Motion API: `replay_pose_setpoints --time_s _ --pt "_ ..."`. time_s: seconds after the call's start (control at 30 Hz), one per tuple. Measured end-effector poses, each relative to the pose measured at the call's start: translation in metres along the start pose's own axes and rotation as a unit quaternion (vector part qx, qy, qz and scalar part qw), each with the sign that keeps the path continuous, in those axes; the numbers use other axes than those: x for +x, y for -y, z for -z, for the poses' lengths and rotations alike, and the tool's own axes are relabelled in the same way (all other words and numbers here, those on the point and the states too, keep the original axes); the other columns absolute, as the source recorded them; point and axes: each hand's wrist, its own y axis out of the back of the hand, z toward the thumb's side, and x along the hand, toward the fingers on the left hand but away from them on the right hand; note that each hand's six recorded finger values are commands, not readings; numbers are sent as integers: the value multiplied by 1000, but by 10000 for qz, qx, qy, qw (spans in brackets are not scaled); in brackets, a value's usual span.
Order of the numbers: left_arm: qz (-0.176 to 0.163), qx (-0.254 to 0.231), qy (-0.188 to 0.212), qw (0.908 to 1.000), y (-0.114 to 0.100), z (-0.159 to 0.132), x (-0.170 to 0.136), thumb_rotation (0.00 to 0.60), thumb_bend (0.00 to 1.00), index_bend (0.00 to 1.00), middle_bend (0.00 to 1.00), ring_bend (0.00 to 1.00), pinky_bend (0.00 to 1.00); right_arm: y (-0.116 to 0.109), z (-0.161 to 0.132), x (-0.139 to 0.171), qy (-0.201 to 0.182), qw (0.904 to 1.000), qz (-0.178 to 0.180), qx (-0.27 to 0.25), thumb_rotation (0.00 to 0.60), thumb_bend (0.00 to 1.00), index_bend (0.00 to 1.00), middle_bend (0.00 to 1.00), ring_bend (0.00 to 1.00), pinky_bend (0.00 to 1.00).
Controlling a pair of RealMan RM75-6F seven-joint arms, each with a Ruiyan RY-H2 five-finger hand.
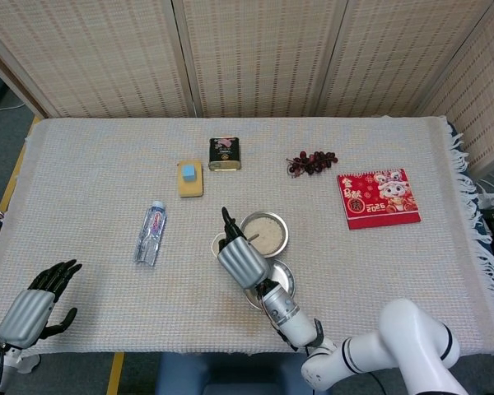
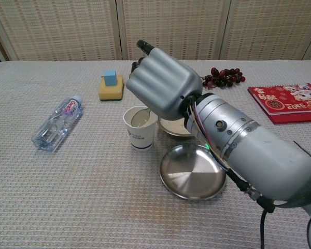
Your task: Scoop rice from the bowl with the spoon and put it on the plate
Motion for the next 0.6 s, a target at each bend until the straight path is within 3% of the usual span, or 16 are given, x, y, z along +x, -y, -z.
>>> replay_pose_setpoints --time_s 0.13,0.27,0.4,0.5,0.6 --pt "14 8 -4 10000 1 0 1 600 419 0 0 0 120 -3 8 3 149 9997 215 14 600 330 900 594 265 39" --pt "8 13 -3 10000 1 0 0 600 419 0 0 0 119 0 16 5 276 9993 145 -224 600 330 870 594 255 17" --pt "-11 51 -9 10000 1 0 1 600 420 0 0 0 120 6 26 10 388 9928 -262 -1100 600 330 861 594 251 12" --pt "-17 86 -32 10000 1 0 1 600 419 0 0 0 120 13 38 24 449 9752 -778 -2022 600 330 861 594 251 8" --pt "-23 108 -38 9999 2 -2 1 600 419 0 0 0 120 21 53 47 502 9465 -1355 -2886 600 330 856 594 247 3"
